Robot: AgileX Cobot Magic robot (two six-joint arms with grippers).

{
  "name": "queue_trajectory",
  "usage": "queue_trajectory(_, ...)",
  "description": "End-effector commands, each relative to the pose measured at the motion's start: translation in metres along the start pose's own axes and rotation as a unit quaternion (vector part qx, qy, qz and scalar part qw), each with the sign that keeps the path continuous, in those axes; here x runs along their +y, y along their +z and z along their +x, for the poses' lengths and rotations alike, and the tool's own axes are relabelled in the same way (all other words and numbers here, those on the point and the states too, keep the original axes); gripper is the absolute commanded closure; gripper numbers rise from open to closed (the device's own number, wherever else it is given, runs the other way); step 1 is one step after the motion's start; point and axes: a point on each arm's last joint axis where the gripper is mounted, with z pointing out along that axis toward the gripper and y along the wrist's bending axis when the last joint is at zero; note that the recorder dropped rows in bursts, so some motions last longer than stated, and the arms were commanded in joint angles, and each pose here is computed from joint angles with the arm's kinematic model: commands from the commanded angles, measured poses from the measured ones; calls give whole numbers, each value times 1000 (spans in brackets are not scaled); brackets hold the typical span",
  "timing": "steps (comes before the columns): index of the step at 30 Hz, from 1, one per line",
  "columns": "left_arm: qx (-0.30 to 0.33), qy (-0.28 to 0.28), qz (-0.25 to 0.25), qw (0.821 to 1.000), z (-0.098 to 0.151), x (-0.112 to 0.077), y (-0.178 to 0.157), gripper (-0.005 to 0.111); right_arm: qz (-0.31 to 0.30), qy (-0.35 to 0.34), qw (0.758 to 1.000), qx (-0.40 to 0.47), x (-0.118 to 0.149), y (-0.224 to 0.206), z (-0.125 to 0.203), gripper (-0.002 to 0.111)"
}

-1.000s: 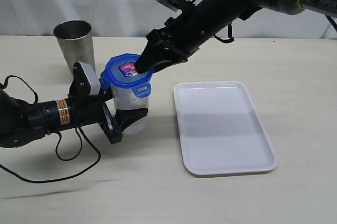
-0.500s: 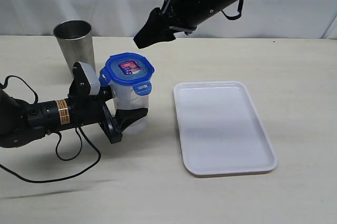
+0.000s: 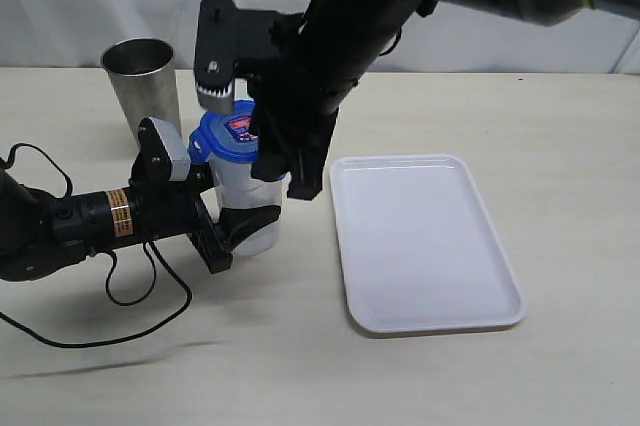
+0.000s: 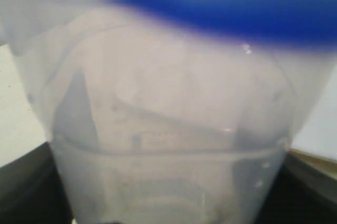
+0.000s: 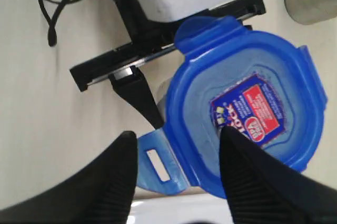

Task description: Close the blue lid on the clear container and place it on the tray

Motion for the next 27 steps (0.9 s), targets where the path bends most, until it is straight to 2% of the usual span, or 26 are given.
queue_trajectory(1,2,2,6,1000,-1,-2,2,107,38,-36,998,37,6,10,-1,62)
queue_trajectory(10,1,3,10,1000,-1,-3,2,107,74,-95,992,31,23,43,7,62)
queue_trajectory(14,0,4,11,1000,-1,-3,2,107,78,-125,988,35,29,53,15,78)
queue_trajectory(16,0,4,12,1000,-1,-3,2,107,83,-129,988,33,31,57,17,82)
queue_trajectory(27,-10,8,30,999,-3,-6,2,107,81,-136,987,35,34,85,25,82)
